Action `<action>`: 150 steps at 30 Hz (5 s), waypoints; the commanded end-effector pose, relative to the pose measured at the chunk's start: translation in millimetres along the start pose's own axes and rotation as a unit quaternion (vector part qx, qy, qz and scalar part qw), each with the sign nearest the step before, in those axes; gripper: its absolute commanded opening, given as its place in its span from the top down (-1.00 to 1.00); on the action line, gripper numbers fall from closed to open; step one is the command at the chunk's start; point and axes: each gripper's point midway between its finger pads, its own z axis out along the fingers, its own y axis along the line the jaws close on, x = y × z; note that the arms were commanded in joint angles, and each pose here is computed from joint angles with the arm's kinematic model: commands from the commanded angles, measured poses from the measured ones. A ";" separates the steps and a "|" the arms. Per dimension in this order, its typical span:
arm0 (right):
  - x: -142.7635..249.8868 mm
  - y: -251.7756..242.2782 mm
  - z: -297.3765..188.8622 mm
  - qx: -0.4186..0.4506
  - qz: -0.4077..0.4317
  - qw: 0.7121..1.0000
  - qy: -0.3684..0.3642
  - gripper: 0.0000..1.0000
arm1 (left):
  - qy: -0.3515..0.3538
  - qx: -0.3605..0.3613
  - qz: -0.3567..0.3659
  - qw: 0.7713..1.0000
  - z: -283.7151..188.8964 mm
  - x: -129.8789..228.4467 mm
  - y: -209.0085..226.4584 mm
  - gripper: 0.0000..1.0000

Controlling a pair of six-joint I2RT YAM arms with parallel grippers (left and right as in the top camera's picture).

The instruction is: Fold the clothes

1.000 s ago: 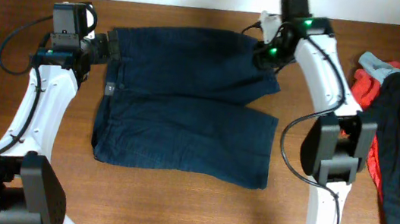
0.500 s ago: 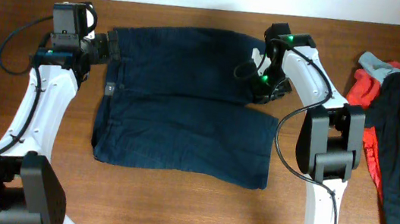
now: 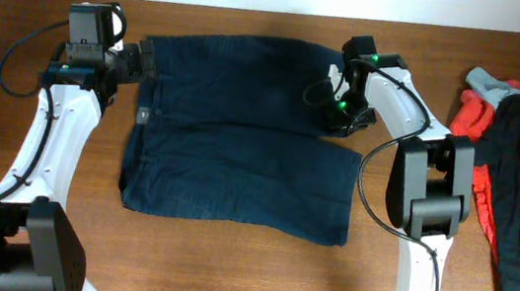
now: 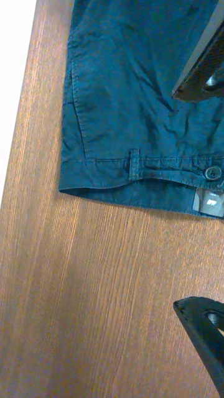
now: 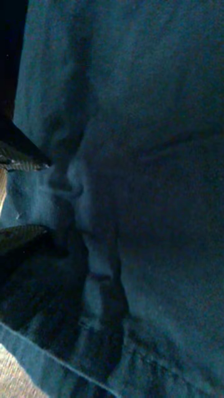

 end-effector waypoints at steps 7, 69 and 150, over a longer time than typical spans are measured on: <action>-24.7 -2.3 -105.4 0.030 0.012 0.997 -0.065 0.10 | -0.004 -0.006 -0.006 1.000 -0.6 -2.9 3.4 -0.98; 50.7 -157.7 -190.7 0.080 0.254 0.962 -0.065 -0.97 | 0.349 0.207 -0.059 0.912 20.8 156.8 7.1 0.99; 50.7 -157.7 -190.7 0.080 0.254 0.962 -0.065 -0.97 | 0.222 0.171 0.206 0.938 53.0 151.9 -224.0 0.88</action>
